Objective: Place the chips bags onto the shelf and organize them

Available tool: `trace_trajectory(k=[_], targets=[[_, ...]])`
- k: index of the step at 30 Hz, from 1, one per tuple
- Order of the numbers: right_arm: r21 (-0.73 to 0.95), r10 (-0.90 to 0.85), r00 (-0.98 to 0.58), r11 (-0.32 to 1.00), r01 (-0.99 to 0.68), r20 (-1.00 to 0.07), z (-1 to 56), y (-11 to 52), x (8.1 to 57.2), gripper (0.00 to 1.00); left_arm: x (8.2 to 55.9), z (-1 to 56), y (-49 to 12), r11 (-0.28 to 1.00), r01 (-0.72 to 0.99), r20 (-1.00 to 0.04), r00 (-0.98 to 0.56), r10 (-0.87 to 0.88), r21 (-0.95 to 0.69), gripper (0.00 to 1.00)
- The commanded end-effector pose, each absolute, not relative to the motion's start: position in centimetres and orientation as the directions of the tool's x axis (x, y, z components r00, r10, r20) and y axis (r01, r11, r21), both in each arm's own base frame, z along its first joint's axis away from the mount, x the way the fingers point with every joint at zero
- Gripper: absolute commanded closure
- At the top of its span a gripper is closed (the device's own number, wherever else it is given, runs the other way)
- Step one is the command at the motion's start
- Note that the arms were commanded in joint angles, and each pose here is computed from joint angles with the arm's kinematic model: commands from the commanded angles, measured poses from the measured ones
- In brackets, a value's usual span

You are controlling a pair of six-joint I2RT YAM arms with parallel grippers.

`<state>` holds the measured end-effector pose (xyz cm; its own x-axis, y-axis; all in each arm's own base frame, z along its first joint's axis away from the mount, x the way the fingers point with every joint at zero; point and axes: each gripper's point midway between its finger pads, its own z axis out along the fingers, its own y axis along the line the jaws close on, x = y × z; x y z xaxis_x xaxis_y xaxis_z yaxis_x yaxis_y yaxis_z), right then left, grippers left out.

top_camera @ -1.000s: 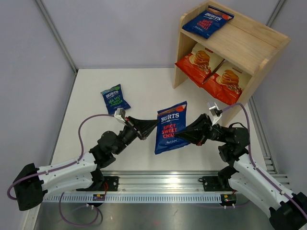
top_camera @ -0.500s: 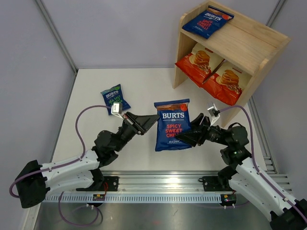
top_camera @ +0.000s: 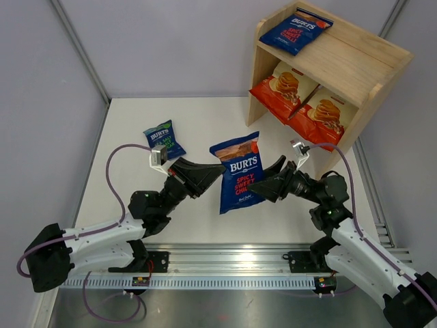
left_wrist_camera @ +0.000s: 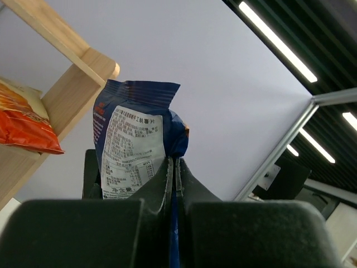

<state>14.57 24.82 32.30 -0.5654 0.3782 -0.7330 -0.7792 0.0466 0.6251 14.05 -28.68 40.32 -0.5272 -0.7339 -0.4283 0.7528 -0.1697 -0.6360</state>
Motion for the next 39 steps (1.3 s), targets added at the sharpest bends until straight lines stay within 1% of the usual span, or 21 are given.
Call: trace_trajectory(k=[1,6,8,9,12,13,14,15,17,18,19,22,25,28,29,31,32,34,36,37,39], targets=[[0.563,0.421,-0.551,-0.108,-0.819,-0.721,36.8,24.5,12.3,0.36,10.7,45.1,-27.0,-0.269,0.868,-0.439,-0.451,-0.777,-0.416,1.00],[0.546,0.415,-0.571,-0.190,-0.816,-0.709,38.4,24.3,11.0,0.35,9.8,45.3,-28.0,-0.309,0.872,-0.479,-0.471,-0.740,-0.380,1.00],[0.541,0.403,-0.575,-0.208,-0.815,-0.711,39.0,24.2,10.6,0.43,9.5,45.0,-28.4,-0.318,0.872,-0.498,-0.477,-0.724,-0.373,1.00],[0.534,0.400,-0.570,-0.208,-0.819,-0.718,39.3,24.2,10.5,0.57,9.5,45.0,-28.4,-0.316,0.874,-0.504,-0.474,-0.722,-0.369,1.00],[0.520,0.406,-0.537,-0.163,-0.839,-0.740,39.5,24.0,10.5,0.72,10.0,44.4,-28.5,-0.273,0.876,-0.519,-0.460,-0.721,-0.397,1.00],[0.519,0.401,-0.523,-0.128,-0.845,-0.752,38.9,24.1,10.8,0.78,10.8,43.7,-28.9,-0.227,0.872,-0.537,-0.453,-0.712,-0.434,0.91],[0.507,0.407,-0.504,-0.110,-0.855,-0.762,39.0,23.9,10.9,0.79,10.9,44.0,-28.6,-0.205,0.875,-0.542,-0.440,-0.716,-0.439,0.80],[0.504,0.407,-0.494,-0.092,-0.859,-0.769,38.9,23.7,10.7,0.79,11.8,42.7,-29.4,-0.138,0.866,-0.582,-0.433,-0.688,-0.481,0.50],[0.456,0.416,-0.438,-0.062,-0.888,-0.797,39.2,23.4,10.5,0.81,12.1,43.0,-29.5,-0.092,0.865,-0.613,-0.420,-0.669,-0.493,0.35],[0.466,0.408,-0.442,-0.046,-0.883,-0.798,39.0,23.3,10.5,0.82,12.3,41.7,-30.3,-0.054,0.859,-0.660,-0.430,-0.616,-0.509,0.28],[0.448,0.406,-0.421,-0.033,-0.894,-0.811,39.0,23.3,10.5,0.82,12.0,42.0,-30.6,-0.053,0.867,-0.680,-0.424,-0.599,-0.495,0.18],[0.431,0.392,-0.413,-0.045,-0.901,-0.822,39.4,23.4,10.2,0.84,11.0,40.2,-32.4,-0.078,0.877,-0.751,-0.449,-0.485,-0.474,0.11],[0.420,0.391,-0.411,-0.067,-0.905,-0.823,40.0,23.5,10.1,0.84,10.1,38.9,-33.7,-0.117,0.877,-0.789,-0.471,-0.395,-0.465,0.08],[0.425,0.388,-0.417,-0.069,-0.903,-0.822,40.0,23.7,10.3,0.83,9.5,38.3,-34.5,-0.127,0.882,-0.811,-0.467,-0.352,-0.453,0.13],[0.424,0.388,-0.417,-0.071,-0.903,-0.822,40.1,23.7,10.3,0.83,9.5,38.2,-34.6,-0.123,0.883,-0.814,-0.465,-0.348,-0.453,0.27],[0.422,0.387,-0.418,-0.078,-0.903,-0.822,40.2,23.7,10.3,0.82,9.5,38.5,-35.0,-0.118,0.886,-0.822,-0.460,-0.335,-0.448,0.41],[0.418,0.390,-0.415,-0.081,-0.905,-0.822,40.3,23.7,10.2,0.82,9.6,38.6,-35.0,-0.110,0.886,-0.824,-0.459,-0.333,-0.450,0.57],[0.414,0.392,-0.410,-0.079,-0.907,-0.823,40.5,23.6,10.1,0.77,10.1,38.8,-35.2,-0.083,0.888,-0.827,-0.453,-0.332,-0.453,0.71],[0.431,0.395,-0.410,-0.038,-0.902,-0.822,40.2,23.5,10.6,0.64,10.8,39.2,-35.0,-0.054,0.886,-0.817,-0.447,-0.363,-0.461,0.78],[0.438,0.401,-0.405,-0.012,-0.899,-0.822,40.1,23.4,10.9,0.49,11.0,39.3,-34.8,-0.044,0.884,-0.812,-0.445,-0.376,-0.465,0.81],[0.480,0.420,-0.412,0.067,-0.875,-0.809,39.3,23.0,11.9,0.38,11.2,40.0,-34.3,-0.029,0.884,-0.801,-0.437,-0.409,-0.467,0.83]])
